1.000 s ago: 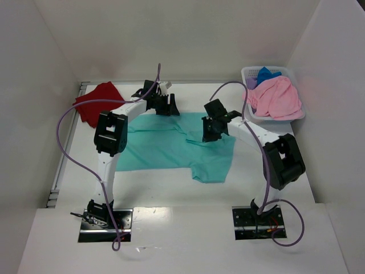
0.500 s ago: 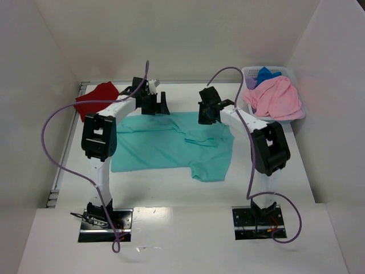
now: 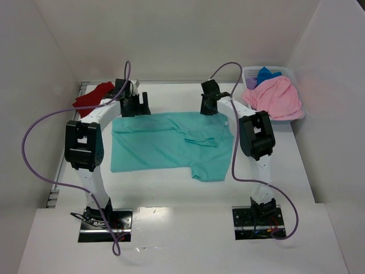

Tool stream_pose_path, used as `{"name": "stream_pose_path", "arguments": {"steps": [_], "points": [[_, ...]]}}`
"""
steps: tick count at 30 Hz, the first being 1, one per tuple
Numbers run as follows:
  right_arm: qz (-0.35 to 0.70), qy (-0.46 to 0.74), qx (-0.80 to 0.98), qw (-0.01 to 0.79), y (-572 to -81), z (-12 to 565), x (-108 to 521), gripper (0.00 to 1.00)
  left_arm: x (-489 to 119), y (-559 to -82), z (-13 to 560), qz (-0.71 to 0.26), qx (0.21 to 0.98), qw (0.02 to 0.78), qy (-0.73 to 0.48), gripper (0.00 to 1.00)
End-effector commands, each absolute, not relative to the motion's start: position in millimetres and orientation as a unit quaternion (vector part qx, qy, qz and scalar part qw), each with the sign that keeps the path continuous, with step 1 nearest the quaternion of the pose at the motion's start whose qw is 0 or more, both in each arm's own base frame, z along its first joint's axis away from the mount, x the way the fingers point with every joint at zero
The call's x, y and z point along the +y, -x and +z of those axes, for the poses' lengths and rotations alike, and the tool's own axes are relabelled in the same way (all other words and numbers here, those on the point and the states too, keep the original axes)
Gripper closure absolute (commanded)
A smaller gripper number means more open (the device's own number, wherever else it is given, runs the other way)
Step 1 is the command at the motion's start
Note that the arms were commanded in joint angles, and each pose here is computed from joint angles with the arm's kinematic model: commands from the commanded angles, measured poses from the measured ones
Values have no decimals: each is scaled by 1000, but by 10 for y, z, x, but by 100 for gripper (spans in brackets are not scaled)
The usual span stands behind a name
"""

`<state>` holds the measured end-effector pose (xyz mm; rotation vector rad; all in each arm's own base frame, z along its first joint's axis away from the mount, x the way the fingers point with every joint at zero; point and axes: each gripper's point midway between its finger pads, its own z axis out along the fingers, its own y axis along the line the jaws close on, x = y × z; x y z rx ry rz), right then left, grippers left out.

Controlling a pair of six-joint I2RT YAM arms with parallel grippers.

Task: Fold and stack the t-shirts
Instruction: Fold the flattened tshirt in 1/3 of the way

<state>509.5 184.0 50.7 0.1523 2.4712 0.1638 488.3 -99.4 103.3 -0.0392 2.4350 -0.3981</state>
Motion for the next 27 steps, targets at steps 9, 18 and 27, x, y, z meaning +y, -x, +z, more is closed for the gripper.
{"name": "stream_pose_path", "arguments": {"steps": [9,18,27], "points": [[65,-70,944,316,-5323,342,1650,100,-452,-4784,570,-97,945,293,110,4],[47,-75,953,290,-5277,149,1443,100,-235,-4768,446,-84,948,277,133,4],[30,-104,958,267,-5187,3,1073,100,-250,-4848,322,-87,950,269,132,4]]}}
